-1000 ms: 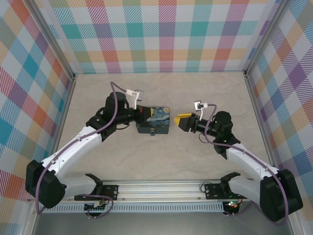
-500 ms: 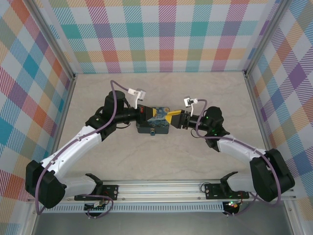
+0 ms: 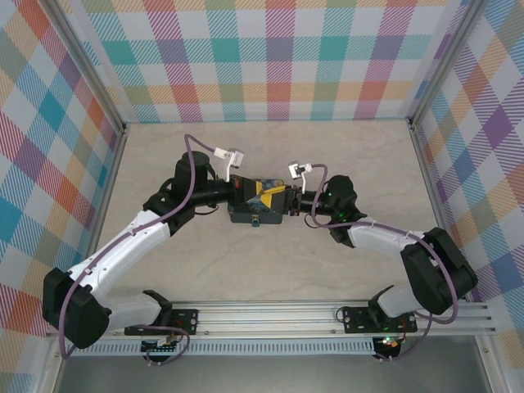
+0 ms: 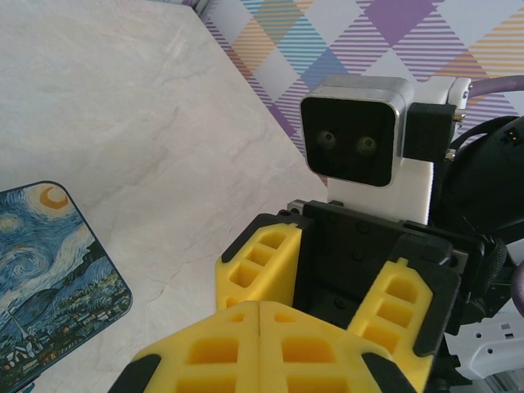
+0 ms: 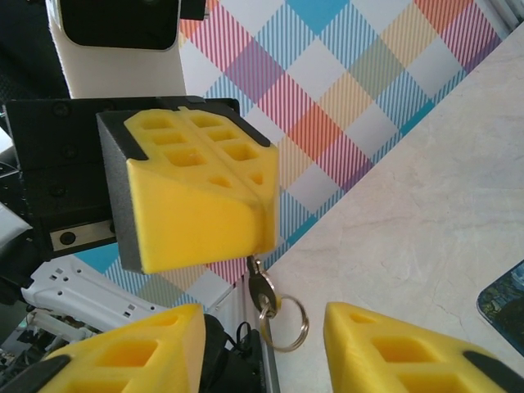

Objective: Unlock the padlock with the key

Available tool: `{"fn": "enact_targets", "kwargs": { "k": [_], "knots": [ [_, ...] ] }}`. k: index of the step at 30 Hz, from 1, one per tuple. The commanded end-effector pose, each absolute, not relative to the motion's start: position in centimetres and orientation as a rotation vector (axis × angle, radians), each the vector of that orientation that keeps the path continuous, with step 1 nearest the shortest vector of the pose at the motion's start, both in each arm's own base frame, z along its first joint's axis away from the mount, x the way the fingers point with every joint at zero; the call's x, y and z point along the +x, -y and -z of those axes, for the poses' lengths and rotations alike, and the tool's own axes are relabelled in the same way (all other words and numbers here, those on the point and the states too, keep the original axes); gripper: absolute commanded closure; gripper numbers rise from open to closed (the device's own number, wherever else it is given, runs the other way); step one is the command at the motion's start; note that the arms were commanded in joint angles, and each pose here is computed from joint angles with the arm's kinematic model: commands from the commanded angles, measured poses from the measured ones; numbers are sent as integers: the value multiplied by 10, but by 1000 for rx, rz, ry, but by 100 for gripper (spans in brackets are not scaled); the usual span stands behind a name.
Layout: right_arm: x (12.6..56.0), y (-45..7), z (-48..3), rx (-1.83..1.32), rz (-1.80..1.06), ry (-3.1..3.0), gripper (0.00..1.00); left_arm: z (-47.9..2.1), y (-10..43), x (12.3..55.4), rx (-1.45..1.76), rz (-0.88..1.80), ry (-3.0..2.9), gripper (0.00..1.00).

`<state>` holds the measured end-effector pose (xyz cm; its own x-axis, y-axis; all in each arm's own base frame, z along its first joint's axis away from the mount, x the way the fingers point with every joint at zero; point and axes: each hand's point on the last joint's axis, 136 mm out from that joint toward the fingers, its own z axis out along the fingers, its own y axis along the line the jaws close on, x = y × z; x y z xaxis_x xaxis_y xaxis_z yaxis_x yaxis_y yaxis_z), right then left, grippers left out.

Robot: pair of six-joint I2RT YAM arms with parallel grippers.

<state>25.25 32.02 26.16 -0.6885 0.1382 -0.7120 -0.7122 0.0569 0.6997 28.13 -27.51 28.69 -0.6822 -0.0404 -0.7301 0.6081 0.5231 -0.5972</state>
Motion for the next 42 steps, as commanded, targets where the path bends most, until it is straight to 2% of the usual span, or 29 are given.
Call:
{"fn": "enact_targets", "kwargs": {
  "k": [1, 12, 28, 31, 33, 35, 38, 42],
  "knots": [
    [249, -325, -286, -638, -1726, -1602, 63, -304, 276, 284, 471, 1201, -1997, 100],
    [248, -325, -284, -638, -1722, -1611, 80, -300, 276, 285, 471, 1197, -2007, 100],
    [248, -327, -282, -634, -1723, -1633, 92, -297, 279, 285, 483, 1209, -2008, 100],
    [250, -325, -280, -621, -1697, -1650, 96, -296, 276, 286, 476, 1182, -2015, 84],
    [251, -322, -275, -604, -1655, -1682, 97, -298, 271, 287, 464, 1142, -2015, 70],
    [252, -319, -269, -590, -1610, -1722, 98, -299, 264, 287, 450, 1099, -2015, 62],
    [256, -312, -249, -550, -1513, -1844, 98, -297, 252, 287, 413, 1020, -2030, 43],
    [266, -297, -218, -464, -1343, -2004, 98, -275, 231, 285, 340, 898, -2096, 29]
  ]
}}
